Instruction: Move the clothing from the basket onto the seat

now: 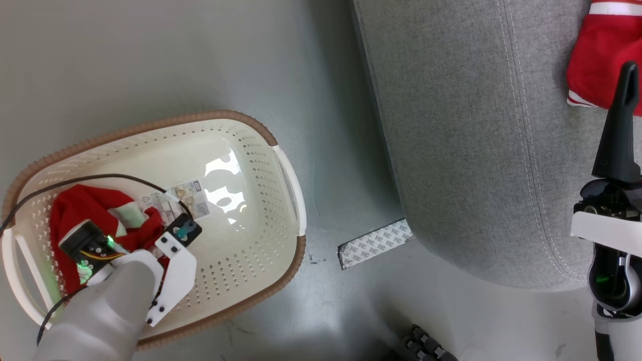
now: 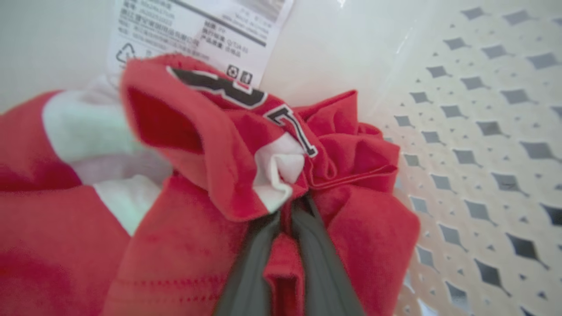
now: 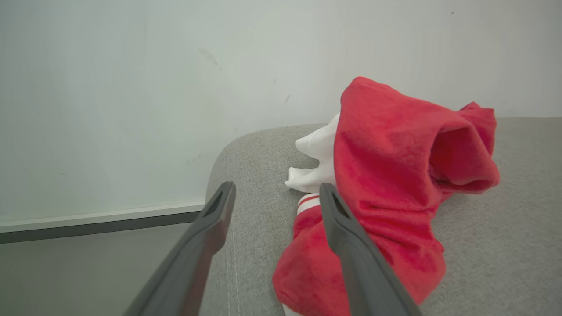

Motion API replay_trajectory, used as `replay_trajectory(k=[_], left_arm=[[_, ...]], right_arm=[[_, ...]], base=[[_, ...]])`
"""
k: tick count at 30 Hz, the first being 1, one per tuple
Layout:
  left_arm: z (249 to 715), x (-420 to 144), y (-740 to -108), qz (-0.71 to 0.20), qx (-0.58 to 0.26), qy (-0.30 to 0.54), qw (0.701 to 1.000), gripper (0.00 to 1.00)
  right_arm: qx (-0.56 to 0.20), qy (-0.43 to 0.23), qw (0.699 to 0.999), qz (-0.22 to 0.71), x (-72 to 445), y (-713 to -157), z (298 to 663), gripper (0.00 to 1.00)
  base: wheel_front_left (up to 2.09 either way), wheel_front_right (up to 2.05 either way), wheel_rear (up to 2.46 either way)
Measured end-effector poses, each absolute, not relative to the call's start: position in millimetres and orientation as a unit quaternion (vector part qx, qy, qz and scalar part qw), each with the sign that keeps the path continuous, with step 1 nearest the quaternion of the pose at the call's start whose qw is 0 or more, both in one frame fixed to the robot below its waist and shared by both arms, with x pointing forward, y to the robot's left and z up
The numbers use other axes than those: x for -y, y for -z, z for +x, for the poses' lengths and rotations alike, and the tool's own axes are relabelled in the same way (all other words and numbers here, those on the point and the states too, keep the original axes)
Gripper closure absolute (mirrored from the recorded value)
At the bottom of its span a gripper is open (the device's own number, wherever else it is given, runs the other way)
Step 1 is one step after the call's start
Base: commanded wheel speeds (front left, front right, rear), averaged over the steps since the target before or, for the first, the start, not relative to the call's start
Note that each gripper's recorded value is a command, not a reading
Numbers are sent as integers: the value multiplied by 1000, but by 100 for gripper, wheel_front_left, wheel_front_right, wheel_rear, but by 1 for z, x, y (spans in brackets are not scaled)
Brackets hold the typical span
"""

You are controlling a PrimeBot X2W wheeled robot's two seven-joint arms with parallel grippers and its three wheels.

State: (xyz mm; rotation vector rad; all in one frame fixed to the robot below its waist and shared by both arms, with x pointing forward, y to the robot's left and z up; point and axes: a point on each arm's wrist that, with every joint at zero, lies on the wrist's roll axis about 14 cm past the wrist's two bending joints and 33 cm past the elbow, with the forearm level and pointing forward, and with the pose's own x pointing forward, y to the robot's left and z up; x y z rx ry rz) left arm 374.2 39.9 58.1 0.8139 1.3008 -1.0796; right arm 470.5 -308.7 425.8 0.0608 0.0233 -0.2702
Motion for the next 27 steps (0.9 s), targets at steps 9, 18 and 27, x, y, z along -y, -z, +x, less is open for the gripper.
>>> replay_trajectory(k=[9,18,27], left_arm=[[389,-33,-75,335,-532,464,624,100],[394,5,-128,285,-494,464,677,100],[400,18,-196,234,-437,444,747,100]], right_arm=[[7,126,992,32,304,-440,474,0],[48,113,992,25,299,-480,469,0],[95,88,991,27,291,-528,453,0]], base=[[0,0,0],[0,0,0],[0,0,0]])
